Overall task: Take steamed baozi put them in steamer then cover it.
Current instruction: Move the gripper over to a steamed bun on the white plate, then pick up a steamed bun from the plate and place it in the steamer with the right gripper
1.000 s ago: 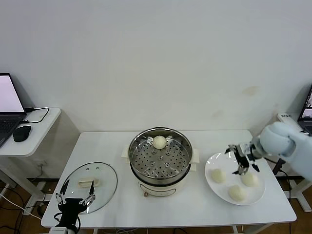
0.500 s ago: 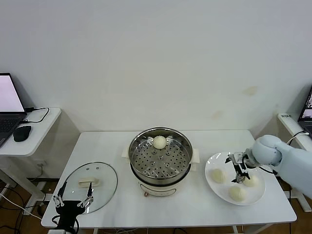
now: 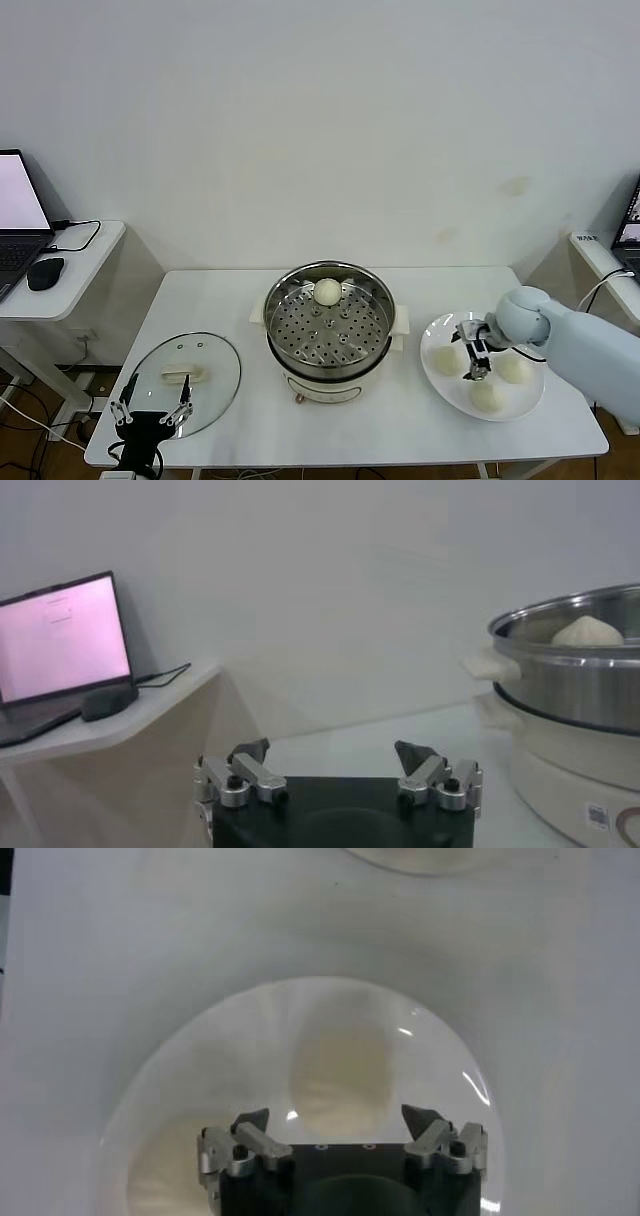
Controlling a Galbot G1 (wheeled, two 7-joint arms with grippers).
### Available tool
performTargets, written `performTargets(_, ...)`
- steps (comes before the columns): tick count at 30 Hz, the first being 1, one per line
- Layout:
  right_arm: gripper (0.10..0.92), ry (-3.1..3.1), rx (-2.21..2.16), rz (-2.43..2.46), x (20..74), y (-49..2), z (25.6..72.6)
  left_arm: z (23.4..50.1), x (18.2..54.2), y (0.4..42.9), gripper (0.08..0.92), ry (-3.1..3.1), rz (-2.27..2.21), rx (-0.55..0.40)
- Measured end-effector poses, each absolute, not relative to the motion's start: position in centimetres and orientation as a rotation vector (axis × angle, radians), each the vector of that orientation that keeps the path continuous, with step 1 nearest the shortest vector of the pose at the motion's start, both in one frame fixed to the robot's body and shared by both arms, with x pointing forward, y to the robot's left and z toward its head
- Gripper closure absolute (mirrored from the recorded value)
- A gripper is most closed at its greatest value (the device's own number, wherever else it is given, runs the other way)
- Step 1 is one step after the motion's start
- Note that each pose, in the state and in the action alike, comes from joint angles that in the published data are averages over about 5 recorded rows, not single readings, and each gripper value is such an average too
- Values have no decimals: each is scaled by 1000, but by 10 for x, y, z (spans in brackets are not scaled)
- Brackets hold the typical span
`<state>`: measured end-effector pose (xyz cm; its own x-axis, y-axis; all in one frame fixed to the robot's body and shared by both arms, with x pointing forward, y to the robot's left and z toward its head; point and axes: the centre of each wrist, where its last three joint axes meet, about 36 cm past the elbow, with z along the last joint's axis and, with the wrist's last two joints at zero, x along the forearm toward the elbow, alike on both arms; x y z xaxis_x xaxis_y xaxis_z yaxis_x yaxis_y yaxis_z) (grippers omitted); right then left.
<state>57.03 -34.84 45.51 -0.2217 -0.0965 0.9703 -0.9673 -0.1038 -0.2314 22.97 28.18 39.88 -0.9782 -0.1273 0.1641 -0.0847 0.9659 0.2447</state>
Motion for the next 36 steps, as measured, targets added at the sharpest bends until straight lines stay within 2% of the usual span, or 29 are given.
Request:
performTargets(8,393,-1380,1244,1420,573,-346,456,398,230,282,177,-2938,-352,162)
performTargets(17,420,-1385,1236,1409,574,-356,484,399,231,282,177,-2942,-354,158)
performTargets(27,420,-1473,1211,1480,588,-353,582,401,235,281,177,-2954,-355,146)
performTargets(36,413,-1579,1255,1553,593,-300,675,404,239,280,177,-2968,-353,131)
